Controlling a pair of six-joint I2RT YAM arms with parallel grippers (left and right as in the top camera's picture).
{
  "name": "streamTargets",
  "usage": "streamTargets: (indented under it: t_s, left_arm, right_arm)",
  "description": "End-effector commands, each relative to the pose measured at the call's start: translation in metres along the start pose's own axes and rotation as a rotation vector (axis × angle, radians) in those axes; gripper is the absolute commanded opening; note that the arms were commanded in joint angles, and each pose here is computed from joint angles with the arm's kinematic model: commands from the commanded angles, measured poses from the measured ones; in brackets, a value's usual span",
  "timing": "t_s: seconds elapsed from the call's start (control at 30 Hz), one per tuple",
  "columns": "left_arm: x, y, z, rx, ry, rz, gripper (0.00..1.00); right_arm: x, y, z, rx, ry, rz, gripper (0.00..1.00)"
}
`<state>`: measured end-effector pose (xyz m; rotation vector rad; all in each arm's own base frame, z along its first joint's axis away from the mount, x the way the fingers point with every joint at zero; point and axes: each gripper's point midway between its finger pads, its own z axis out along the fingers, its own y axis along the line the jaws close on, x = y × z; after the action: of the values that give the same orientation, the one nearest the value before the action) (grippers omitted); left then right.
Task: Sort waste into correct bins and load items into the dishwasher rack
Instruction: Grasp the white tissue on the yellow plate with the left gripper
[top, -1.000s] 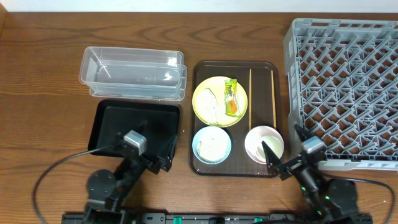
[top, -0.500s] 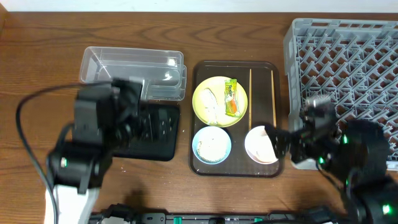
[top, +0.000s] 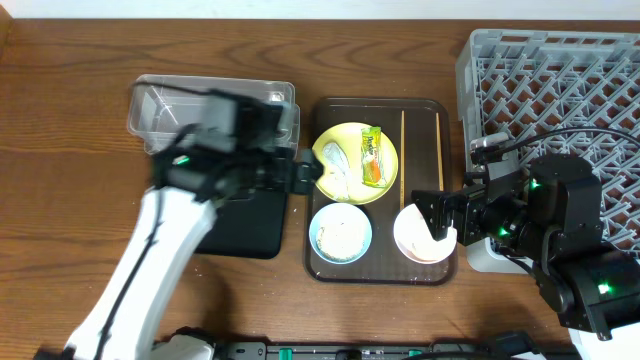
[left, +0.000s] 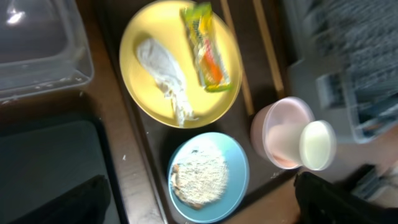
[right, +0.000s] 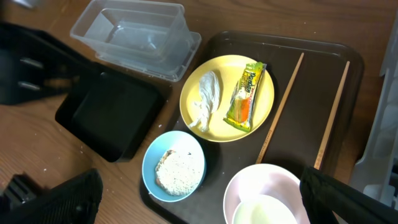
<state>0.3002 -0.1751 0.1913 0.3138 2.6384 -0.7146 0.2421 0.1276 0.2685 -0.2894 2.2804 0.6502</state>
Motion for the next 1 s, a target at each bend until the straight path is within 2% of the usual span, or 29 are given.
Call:
streamTargets:
  t_s: [0.0,0.13,0.43,0.7,0.8,0.97]
  left_arm:
    - [0.000,0.010,0.034,-0.150,0.040,0.046,0.93]
    - [0.007,0.025,0.085,-0.320,0.093,0.098,0.88]
    - [0.014,0.033,0.163,-0.324,0.132,0.122,0.79]
    - [-0.007,0.036,0.192,-0.309,0.038,0.113,0.65]
    - [-0.004,0.039,0.198,-0.313,0.046,0.099,0.54]
    - [0.007,0.046,0.206,-0.328,0.085,0.085,0.42]
  right_arm:
    - [-0.004,0.007,-0.005,-0.023,-0.013,0.006,0.99]
    - [-0.002,0.006,-0.005,-0.022,-0.005,0.009,0.99]
    - [0.001,0.006,-0.005,-0.019,0.009,0.015,0.99]
    - [0.005,0.005,-0.005,-0.017,0.024,0.021,0.99]
    - [0.005,0.005,-0.005,-0.016,0.024,0.021,0.99]
    - [0.005,0.005,-0.005,-0.017,0.023,0.020,0.99]
